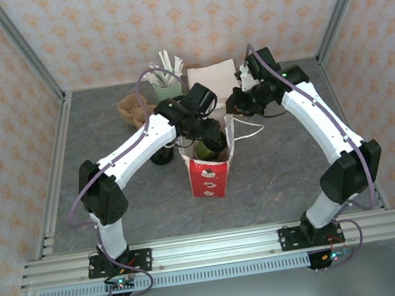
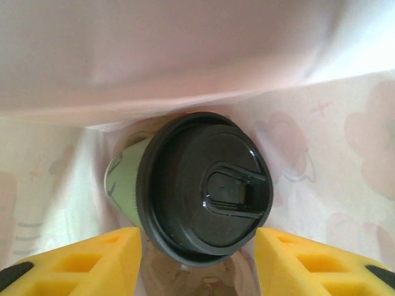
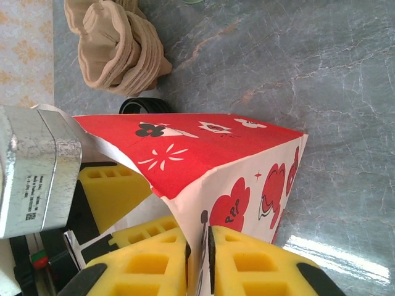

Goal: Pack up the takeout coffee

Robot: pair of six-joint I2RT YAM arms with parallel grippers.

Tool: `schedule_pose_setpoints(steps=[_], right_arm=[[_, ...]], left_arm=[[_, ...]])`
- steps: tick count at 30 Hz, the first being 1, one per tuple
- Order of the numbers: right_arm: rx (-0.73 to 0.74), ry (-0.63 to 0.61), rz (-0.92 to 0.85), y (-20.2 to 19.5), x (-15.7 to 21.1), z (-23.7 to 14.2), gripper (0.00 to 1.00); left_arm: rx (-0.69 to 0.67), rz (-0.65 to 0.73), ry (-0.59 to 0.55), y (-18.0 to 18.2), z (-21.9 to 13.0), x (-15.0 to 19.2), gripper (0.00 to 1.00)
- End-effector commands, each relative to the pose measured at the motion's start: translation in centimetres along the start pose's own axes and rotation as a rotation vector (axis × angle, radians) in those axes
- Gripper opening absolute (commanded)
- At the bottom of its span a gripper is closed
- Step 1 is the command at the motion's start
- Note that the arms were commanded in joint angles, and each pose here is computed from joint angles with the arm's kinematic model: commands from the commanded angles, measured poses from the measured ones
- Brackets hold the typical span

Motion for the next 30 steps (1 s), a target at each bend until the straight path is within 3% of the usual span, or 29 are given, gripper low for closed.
schedule_pose_setpoints(steps=[1, 11, 30], right_arm=[[-0.016, -0.022, -0.025, 0.8, -0.5, -0.4, 0.19], [-0.016, -0.022, -0.02, 0.8, -0.5, -0.4, 0.19], [-0.021, -0.028, -0.015, 0.8, -0.2, -0.7, 0.19]], left_arm=[[0.059, 0.035, -0.042, -1.2, -1.1, -0.3, 0.52], [0.074, 0.084, 0.009, -2.4, 1.7, -0.4, 0.47], [-0.082, 0.131, 0.078, -0.6, 4.5, 1.5, 0.61]])
Point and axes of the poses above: each hand's point on the last joint's axis, 136 mm out from that joint toward the fingers, its own z axis out along the fingers, its own y axis along the line the jaws close on, x = y × z, the point moved 5 cm from there along -z, back along the fingers, and after that the axes turned 5 degrees about z, right-handed, at the moved point
